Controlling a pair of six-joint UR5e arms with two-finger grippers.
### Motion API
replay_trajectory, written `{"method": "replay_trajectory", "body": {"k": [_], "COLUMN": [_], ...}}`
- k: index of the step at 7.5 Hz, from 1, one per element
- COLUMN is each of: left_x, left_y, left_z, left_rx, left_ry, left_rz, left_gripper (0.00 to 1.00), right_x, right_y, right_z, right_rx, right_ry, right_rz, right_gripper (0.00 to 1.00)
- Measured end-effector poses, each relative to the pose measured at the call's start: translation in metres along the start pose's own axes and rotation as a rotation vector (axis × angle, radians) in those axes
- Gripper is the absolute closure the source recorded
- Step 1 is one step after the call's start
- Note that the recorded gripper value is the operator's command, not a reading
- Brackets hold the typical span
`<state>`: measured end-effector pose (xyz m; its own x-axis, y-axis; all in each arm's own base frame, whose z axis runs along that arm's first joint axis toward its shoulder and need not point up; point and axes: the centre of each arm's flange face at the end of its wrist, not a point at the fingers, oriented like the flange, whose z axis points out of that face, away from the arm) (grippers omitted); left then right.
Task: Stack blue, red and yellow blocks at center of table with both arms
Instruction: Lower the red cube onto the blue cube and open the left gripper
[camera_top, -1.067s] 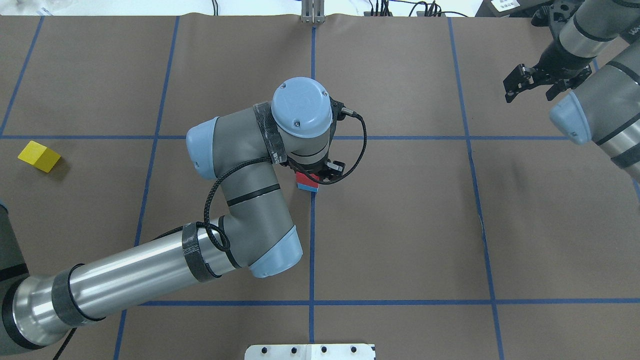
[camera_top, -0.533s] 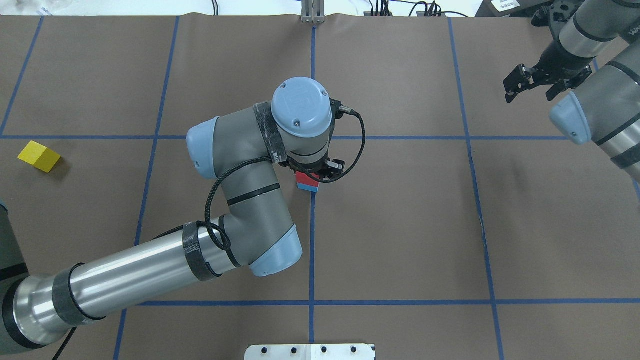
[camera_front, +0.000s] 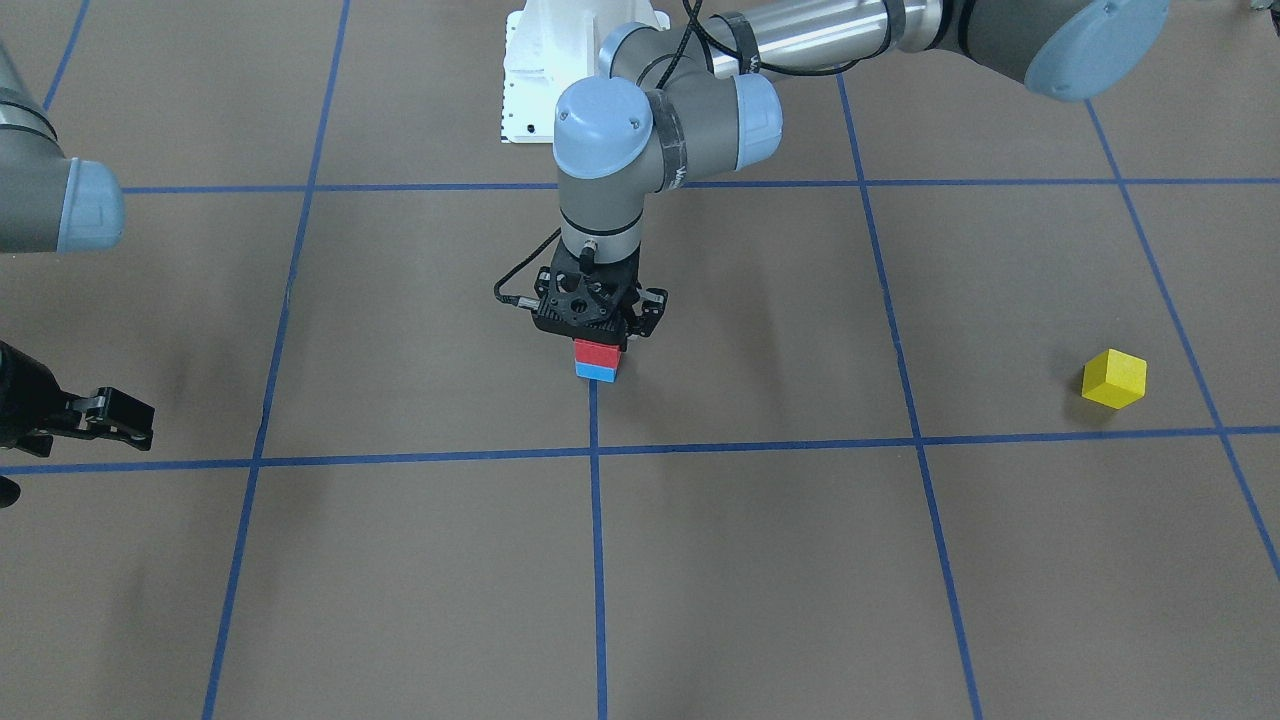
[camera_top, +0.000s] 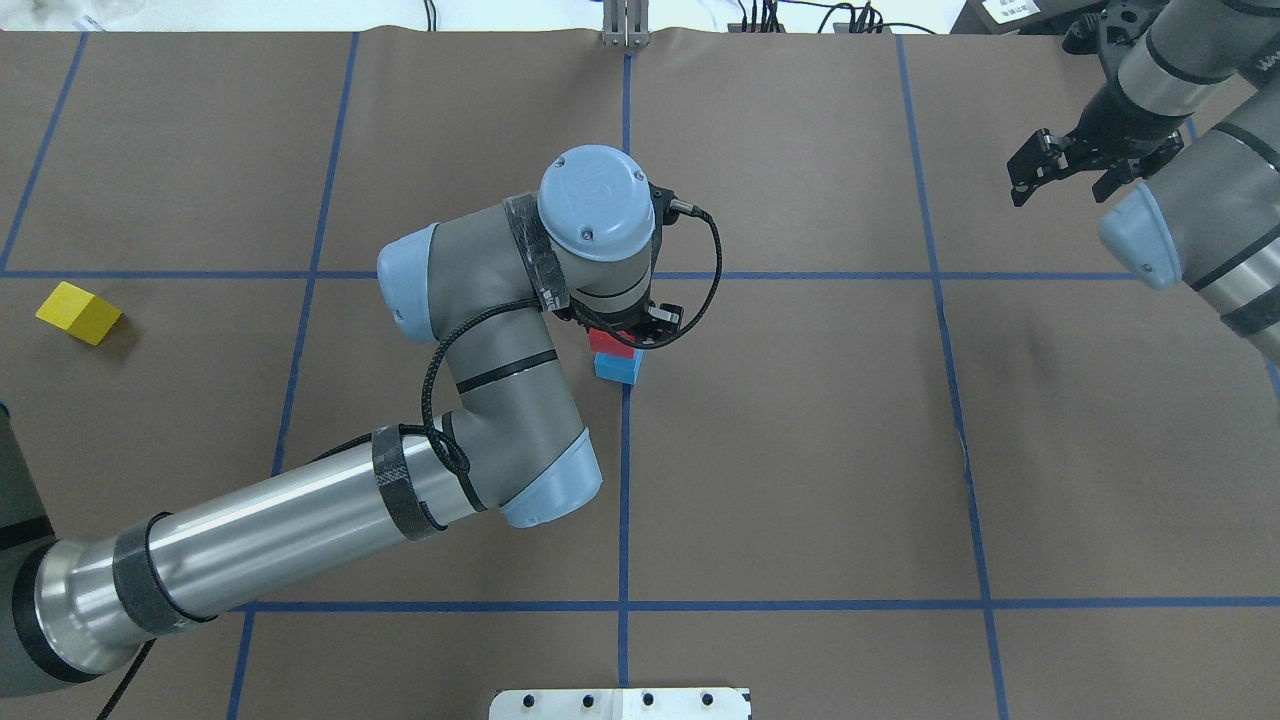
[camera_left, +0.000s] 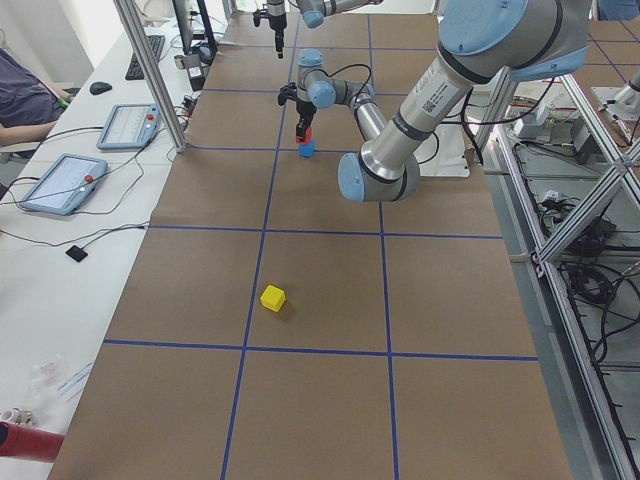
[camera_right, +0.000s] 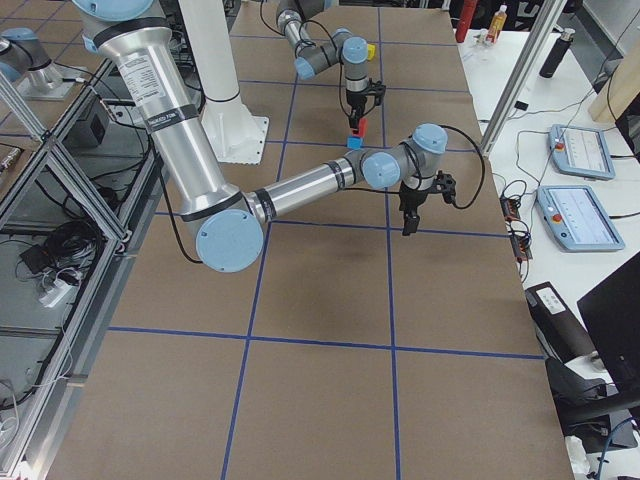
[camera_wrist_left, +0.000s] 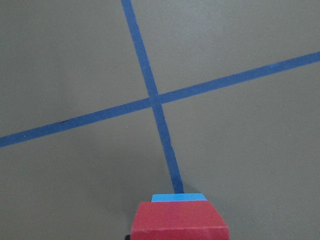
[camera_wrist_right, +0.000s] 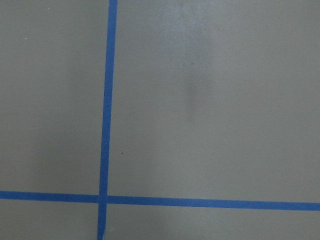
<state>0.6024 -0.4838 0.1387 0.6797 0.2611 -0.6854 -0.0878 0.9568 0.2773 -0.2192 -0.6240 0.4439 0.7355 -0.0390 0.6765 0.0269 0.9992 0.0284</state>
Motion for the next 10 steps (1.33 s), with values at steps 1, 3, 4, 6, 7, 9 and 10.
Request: {"method": "replay_trajectory", "body": {"k": [1,3,4,6,7,9,10], "left_x": [0.000,0.000,0.001,0.007,0.008,0.012,0.006], "left_y": [0.000,0.000,0.002,0.007,0.008,0.006,-0.003], "left_z": [0.000,0.003,0.005,0.009,0.008,-0.008,-0.032], "left_rx": [-0.001,-0.005,-0.008,-0.014,-0.015,-0.001,0.006], "left_ry": [0.000,-0.002,-0.003,0.000,0.002,0.021,0.042], "left_rz": [-0.001,-0.008,-0.022,-0.041,-0.046,-0.050,-0.060], "left_gripper": [0.76,0.01,0.00,0.00,0.00,0.01,0.01], "right_x": [0.000,0.001,0.001,0.002,0.002,0.004,0.005], "right_y": [0.000,-0.001,-0.001,-0.001,-0.002,-0.003,-0.003], "right_z": [0.000,0.001,0.002,0.002,0.002,0.000,-0.001], "right_rx": [0.000,-0.002,-0.003,-0.003,-0.002,-0.001,0.001], "right_ry": [0.000,0.001,0.002,0.002,0.002,0.002,0.001], "right_rz": [0.000,0.002,0.002,0.004,0.004,0.007,0.008], "right_gripper": [0.01,0.01,0.01,0.01,0.01,0.01,0.01]}}
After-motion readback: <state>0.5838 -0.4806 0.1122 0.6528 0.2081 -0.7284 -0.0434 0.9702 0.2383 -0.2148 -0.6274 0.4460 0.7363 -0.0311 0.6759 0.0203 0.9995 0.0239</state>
